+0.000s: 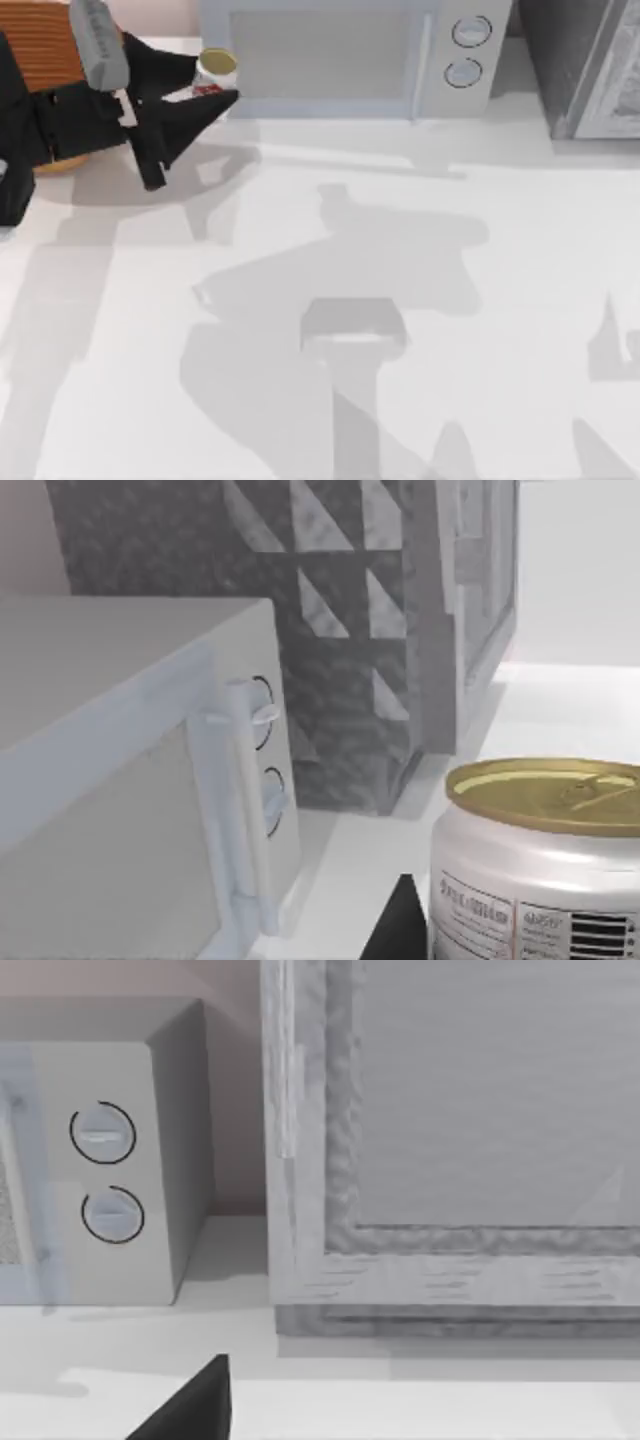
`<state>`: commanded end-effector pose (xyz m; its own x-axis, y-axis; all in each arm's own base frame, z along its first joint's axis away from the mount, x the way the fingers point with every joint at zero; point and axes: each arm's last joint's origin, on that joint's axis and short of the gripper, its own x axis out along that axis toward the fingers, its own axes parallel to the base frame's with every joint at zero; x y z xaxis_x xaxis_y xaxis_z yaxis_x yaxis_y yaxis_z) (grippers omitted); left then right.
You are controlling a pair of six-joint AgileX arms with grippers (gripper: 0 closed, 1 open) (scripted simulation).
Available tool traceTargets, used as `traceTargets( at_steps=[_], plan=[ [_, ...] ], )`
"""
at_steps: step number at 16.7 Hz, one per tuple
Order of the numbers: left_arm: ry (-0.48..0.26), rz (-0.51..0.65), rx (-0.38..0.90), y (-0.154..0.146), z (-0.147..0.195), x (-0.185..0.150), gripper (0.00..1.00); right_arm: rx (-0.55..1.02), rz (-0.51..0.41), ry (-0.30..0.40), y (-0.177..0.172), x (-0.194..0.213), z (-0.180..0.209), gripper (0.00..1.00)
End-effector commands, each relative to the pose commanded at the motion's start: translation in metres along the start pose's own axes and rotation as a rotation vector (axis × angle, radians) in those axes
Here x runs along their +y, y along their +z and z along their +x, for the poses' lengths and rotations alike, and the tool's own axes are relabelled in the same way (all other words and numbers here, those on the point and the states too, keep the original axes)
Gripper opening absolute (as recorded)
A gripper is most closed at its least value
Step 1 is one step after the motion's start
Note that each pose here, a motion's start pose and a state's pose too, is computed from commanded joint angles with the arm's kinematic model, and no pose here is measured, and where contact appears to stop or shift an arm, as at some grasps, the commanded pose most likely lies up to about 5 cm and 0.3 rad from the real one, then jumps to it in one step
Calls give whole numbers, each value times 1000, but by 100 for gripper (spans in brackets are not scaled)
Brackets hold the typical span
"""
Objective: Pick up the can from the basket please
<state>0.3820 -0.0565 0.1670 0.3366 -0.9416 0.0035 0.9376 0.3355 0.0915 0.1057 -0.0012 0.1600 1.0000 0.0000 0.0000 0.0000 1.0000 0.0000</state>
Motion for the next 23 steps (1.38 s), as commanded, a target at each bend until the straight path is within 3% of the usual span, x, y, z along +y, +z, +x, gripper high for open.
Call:
traceTargets(
  at_steps=[4,8,15,23],
  plan=[
    [-203,-51,-2,-82,17,17,0,0,0,0,0,0,0,100],
    [-333,-84,-10,-138,23,17,0,0,0,0,0,0,0,100],
    [-363,-91,-13,-151,24,15,0,0,0,0,0,0,0,100],
    [-363,-91,-13,-151,24,15,60,0,0,0,0,0,0,100]
  ],
)
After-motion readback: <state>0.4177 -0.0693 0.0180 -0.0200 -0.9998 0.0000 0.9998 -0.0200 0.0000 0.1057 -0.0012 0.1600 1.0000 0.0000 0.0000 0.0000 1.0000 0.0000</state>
